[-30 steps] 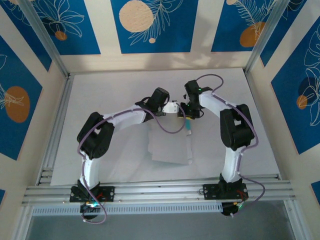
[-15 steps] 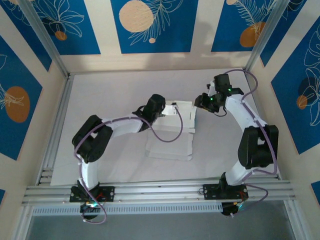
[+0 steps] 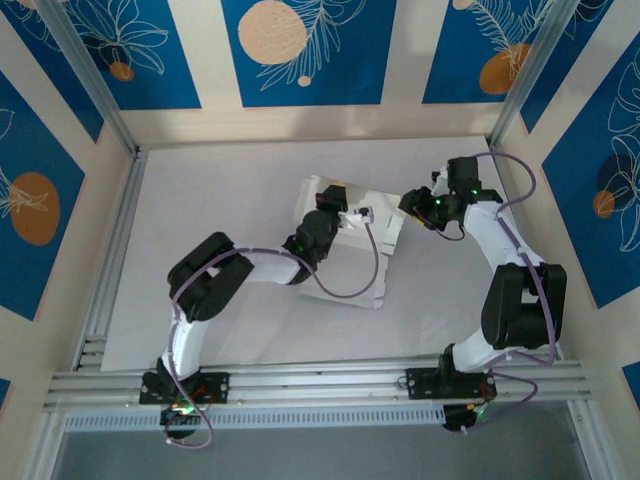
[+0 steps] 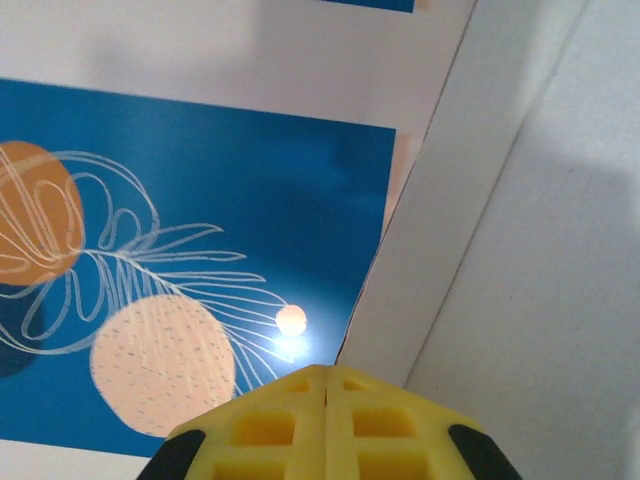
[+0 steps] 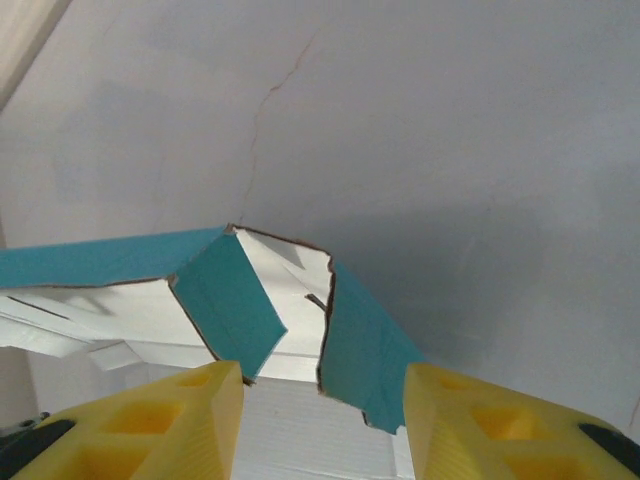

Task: Fold the paper box

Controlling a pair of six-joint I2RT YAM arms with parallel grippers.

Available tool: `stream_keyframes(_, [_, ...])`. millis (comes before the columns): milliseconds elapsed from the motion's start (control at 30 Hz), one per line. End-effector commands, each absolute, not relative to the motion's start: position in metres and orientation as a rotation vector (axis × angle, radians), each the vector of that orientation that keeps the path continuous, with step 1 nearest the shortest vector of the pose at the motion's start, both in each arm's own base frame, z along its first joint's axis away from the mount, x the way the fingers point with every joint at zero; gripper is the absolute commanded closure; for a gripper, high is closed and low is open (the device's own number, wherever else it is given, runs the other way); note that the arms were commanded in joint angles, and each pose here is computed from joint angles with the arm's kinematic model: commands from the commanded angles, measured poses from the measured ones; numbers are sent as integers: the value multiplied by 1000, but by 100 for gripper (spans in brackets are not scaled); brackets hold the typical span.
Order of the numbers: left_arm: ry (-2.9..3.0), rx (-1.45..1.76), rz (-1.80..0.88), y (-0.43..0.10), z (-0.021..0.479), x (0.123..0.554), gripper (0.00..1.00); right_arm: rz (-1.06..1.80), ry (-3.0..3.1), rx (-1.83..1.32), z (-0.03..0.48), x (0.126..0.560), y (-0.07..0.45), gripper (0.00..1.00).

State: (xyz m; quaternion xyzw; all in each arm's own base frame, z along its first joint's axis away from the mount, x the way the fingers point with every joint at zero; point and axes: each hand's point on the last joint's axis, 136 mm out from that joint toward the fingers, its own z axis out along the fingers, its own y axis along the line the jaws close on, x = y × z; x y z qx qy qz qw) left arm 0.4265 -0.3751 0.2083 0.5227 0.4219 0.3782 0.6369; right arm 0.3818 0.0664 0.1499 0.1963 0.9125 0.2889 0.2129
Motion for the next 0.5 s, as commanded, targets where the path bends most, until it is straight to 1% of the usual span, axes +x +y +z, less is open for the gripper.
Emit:
stream_keyframes(0, [904,1052,939,-372,224,417,100,941,2403,628,169,386,60,52])
stream_keyframes(167, [942,1044,966,-370,211,421,100,1020,2404,646,167,385,64,50])
stream_keyframes(200, [951,1034,966,-369,214,422,100,1026,2419,643,165,384,66,48])
stream_keyframes(233, [965,1036,961,-369,214,423,100,1021,2440,629,162,383,69,43])
stream_keyframes(300, [986,1061,941,-369,213,424,100,957,2481,575,156,381,73,34])
stream_keyframes(333, [994,1089,935,-371,211,424,100,912,2500,531,153,379,75,32])
stream_keyframes(400, [1009,1121,924,-371,209,424,100,811,2540,441,148,377,81,32])
stream_keyframes(467, [1021,1138,916,-371,209,423,100,652,2592,343,139,375,83,32])
